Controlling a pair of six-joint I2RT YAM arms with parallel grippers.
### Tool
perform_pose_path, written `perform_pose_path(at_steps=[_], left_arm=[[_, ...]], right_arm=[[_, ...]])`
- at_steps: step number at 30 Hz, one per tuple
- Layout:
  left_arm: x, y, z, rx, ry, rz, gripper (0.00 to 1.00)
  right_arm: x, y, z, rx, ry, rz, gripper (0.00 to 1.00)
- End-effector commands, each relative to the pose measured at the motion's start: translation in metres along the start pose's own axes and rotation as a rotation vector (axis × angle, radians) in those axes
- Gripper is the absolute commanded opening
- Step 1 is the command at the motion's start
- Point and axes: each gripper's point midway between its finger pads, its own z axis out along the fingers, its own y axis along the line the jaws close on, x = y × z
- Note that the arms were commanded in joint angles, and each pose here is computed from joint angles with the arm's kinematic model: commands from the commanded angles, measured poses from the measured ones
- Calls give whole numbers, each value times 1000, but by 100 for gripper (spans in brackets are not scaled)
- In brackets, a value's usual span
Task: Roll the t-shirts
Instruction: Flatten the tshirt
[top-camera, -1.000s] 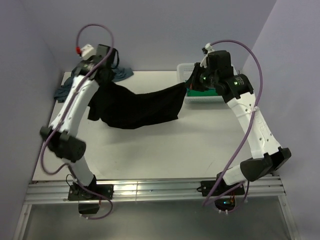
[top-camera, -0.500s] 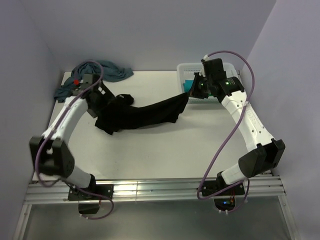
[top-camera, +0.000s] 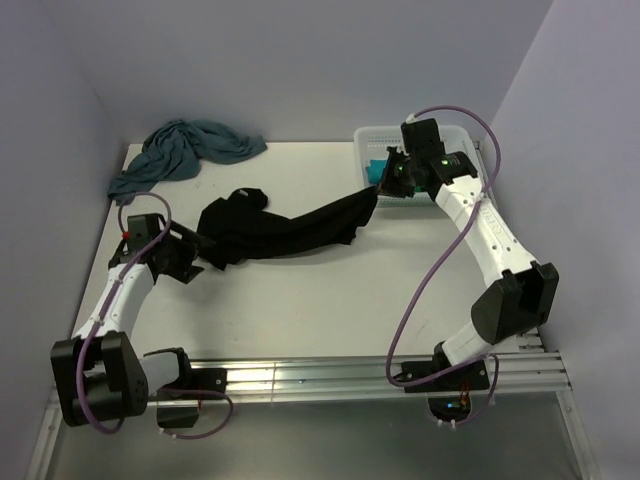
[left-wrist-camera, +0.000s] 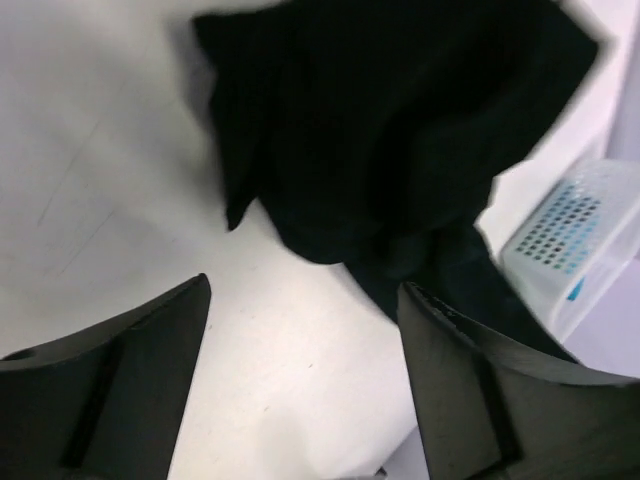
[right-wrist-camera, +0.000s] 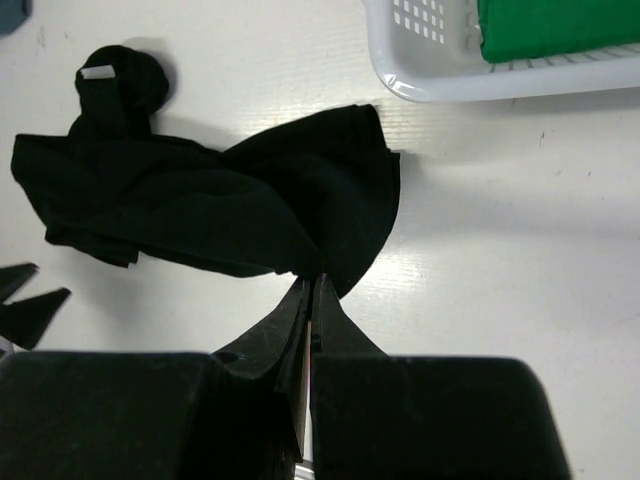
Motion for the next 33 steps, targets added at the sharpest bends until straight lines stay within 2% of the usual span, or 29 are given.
perform_pose_path(at_steps=[1,2,5,7,14,21,30,33], left_arm=[[5,-11,2,70,35,11,77],[6,-7,6,59,42,18,67],[9,7,19,8,69,33,47],[9,17,26,-34,76,35,44],[15,44,40,-122,86,19,40],[11,47,45,-126,71,45,45],[13,49,65,-179,96,72,34],[7,45,71,-187,86,90,36]], right_arm=[[-21,5,4,-20,-56,21,0],[-22,8,5,-29,-56,28,0],[-25,8,9,-37,-54,38,0],[-26,10,11,-48,-53,42,0],[-23,10,14,-61,-42,56,0],[-19,10,17,-74,-24,61,0],[-18,17,21,-112,1,76,0],[-16,18,21,-121,8,80,0]])
